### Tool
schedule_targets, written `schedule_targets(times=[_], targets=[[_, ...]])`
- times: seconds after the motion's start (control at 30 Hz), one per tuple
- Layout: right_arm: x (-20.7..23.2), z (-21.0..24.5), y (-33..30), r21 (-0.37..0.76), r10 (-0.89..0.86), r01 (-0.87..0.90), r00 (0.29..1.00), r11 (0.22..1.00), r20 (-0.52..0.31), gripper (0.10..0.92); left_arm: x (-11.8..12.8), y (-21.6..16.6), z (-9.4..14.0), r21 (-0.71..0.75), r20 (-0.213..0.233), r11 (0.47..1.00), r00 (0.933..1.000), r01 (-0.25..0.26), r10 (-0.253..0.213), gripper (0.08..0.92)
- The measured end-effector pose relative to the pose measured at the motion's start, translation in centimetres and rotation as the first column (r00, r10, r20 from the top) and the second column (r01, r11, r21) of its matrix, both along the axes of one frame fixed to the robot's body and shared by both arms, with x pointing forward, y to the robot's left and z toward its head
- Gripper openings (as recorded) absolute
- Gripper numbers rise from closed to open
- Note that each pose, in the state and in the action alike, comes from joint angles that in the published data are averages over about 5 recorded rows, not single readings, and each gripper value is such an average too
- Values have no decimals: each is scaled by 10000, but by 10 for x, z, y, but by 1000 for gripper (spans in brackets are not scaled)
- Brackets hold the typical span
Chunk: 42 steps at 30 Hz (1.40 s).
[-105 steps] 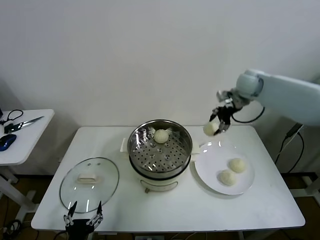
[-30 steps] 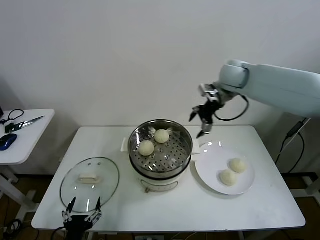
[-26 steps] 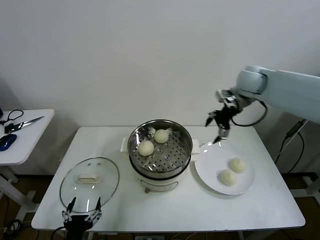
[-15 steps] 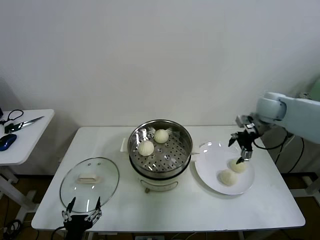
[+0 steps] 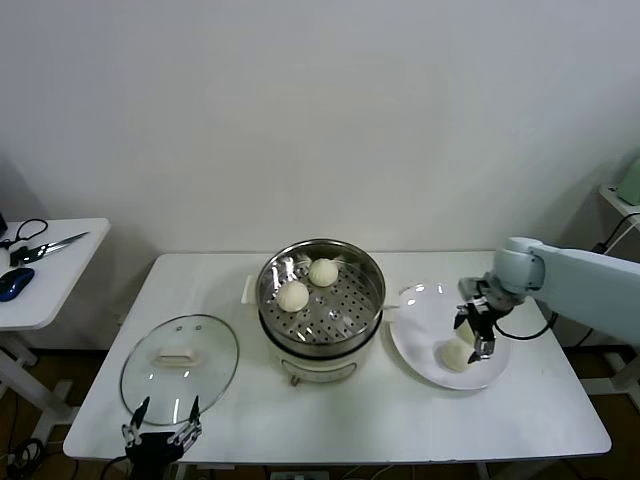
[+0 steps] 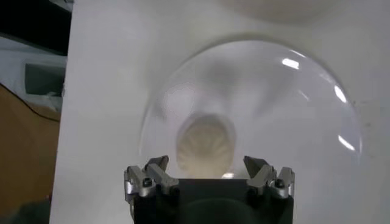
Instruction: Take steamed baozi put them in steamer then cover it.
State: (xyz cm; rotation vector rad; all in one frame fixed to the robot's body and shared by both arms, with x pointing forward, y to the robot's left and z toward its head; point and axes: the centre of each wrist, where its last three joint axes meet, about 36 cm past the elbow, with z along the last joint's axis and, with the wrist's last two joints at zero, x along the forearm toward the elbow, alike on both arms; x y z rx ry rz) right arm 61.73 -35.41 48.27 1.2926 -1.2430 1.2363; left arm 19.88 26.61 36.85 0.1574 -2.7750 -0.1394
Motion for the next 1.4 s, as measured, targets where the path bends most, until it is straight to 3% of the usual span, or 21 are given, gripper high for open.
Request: schedule_targets(times=[0.33, 0.6, 0.8, 0.97, 1.17, 1.4], targets=[[0, -29, 6, -195, -1, 5, 9999, 9998, 159, 724, 1, 2, -1, 3, -13, 10000, 10000, -73, 73, 823], [2, -24, 5, -85, 84, -82, 9996, 9999, 268, 677, 2, 1, -1, 4, 8, 10000, 10000, -79, 79, 823], [17, 22, 12, -62, 799, -796, 9951, 9968, 589, 679, 2, 0, -1, 21, 14, 10000, 10000, -45, 45, 823], [38, 96, 32, -40, 2138, -2149, 9696, 9766, 1193, 679, 2, -2, -1, 41, 22, 10000, 10000, 1, -1, 823], [49, 207, 83, -477, 4567, -4580, 8627, 8877, 2170, 679, 1, -2, -1, 83, 13, 10000, 10000, 31, -32, 823], [18, 277, 175, -1552, 7446, -7329, 6210, 6623, 2449, 679, 2, -2, 2, 133, 58, 9999, 10000, 52, -52, 823]])
